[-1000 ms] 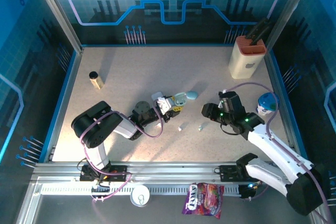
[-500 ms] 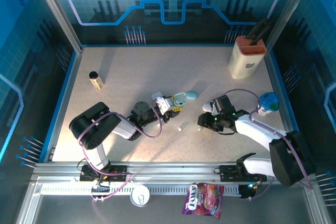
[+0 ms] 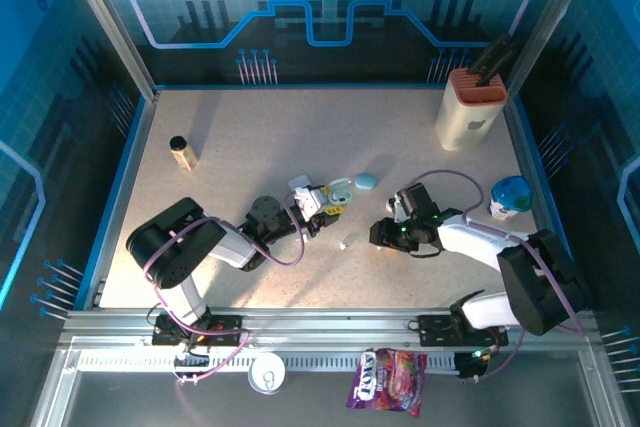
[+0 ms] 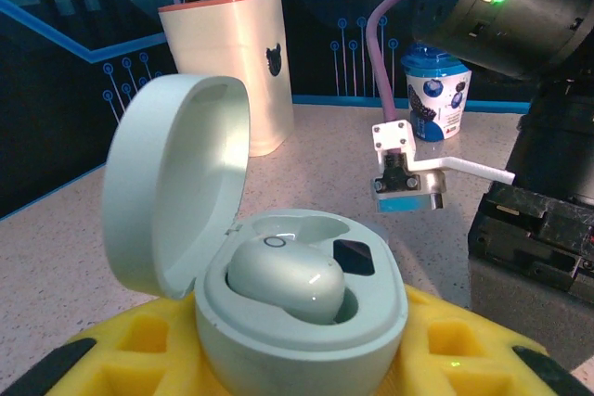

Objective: Insert the wireless bluetooth earbuds into the charging case

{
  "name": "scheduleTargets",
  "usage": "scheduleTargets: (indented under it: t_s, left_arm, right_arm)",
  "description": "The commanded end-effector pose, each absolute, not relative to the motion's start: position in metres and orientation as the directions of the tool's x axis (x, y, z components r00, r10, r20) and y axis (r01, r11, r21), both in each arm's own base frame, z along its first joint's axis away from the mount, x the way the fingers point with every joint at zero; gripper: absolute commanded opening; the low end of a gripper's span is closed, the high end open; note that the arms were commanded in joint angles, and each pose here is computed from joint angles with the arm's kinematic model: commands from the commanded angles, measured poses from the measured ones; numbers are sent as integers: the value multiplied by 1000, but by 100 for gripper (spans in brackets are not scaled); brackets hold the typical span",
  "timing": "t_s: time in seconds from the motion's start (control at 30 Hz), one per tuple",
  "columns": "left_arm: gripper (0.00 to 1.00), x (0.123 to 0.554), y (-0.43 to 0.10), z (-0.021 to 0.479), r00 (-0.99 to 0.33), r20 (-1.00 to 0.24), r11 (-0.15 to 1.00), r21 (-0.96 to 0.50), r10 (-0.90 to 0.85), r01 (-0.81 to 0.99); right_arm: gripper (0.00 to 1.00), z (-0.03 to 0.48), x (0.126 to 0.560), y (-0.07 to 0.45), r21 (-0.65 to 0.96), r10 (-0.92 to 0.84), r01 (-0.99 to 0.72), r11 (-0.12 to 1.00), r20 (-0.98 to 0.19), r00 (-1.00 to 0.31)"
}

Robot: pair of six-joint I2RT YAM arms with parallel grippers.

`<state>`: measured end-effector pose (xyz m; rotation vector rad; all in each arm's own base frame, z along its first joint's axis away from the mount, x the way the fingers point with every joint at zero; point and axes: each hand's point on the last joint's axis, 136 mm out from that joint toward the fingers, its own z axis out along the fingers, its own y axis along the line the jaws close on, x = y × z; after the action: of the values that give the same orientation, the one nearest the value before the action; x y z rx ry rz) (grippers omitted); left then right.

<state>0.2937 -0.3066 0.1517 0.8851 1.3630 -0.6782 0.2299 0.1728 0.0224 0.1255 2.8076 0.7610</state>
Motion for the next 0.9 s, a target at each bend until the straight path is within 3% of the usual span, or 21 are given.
scheduleTargets:
  t_s: [0.0,0.4,0.6,0.73,0.87]
  left_arm:
    - [33,290,-307,172,143,-989,521,139,31,842]
    - [33,289,-303,172,137,-990,531,132,30,837]
    - [33,292,-297,173,111,-994,557,101,15,824]
    - [33,296,-289,174,99,-995,576,85,6,813]
    - [33,302,-273,177,76,-997,605,53,-13,795]
  right_arm:
    - [46,19,212,176,512,140,36,859,-166,-976]
    - [49,23,191,188,507,161,63,859,-152,-975]
    - [51,35,192,181,453,158,51,890,-201,-967]
    - [51,47,195,174,374,68,-29,927,-244,-967]
    - [51,66,199,173,206,-167,-230,951,-284,-944]
